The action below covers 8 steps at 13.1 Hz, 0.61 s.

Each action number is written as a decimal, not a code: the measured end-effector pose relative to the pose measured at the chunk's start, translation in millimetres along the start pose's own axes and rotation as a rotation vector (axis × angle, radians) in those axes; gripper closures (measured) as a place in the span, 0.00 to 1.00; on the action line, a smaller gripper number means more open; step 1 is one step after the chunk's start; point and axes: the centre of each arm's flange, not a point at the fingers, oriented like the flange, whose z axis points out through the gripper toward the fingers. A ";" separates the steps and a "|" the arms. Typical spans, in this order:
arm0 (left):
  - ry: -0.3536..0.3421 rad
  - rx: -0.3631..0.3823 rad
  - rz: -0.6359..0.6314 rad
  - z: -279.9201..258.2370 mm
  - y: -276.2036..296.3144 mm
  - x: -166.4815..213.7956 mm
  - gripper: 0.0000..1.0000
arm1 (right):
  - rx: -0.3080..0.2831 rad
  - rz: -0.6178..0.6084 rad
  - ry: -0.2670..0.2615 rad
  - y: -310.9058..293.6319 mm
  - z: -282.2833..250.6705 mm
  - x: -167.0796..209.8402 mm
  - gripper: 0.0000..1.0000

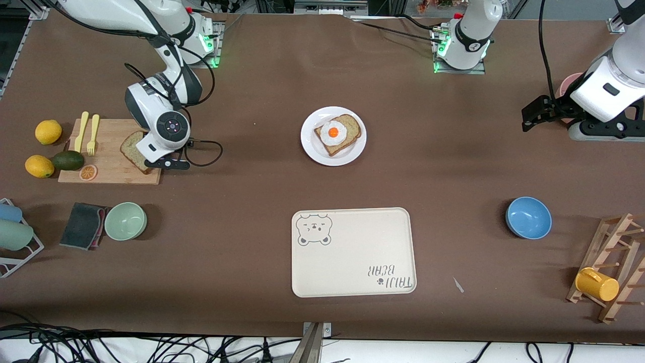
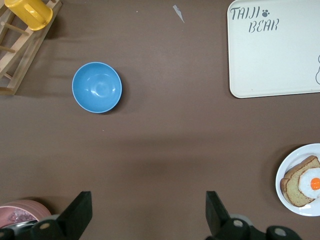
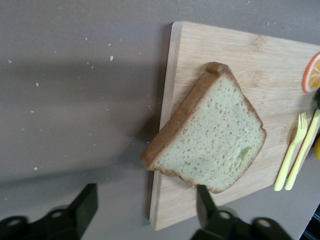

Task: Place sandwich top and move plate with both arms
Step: 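Reach the right gripper down and grasp the bread slice on the board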

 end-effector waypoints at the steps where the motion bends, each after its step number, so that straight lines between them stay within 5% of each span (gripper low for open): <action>1: 0.000 0.000 0.000 0.0 0.0 0.0 0.00 | -0.012 -0.010 0.004 -0.4 2.0 0.4 0.22; 8: 0.000 0.000 0.000 0.0 0.0 0.0 0.00 | -0.113 0.015 0.031 -10.3 30.4 2.9 0.29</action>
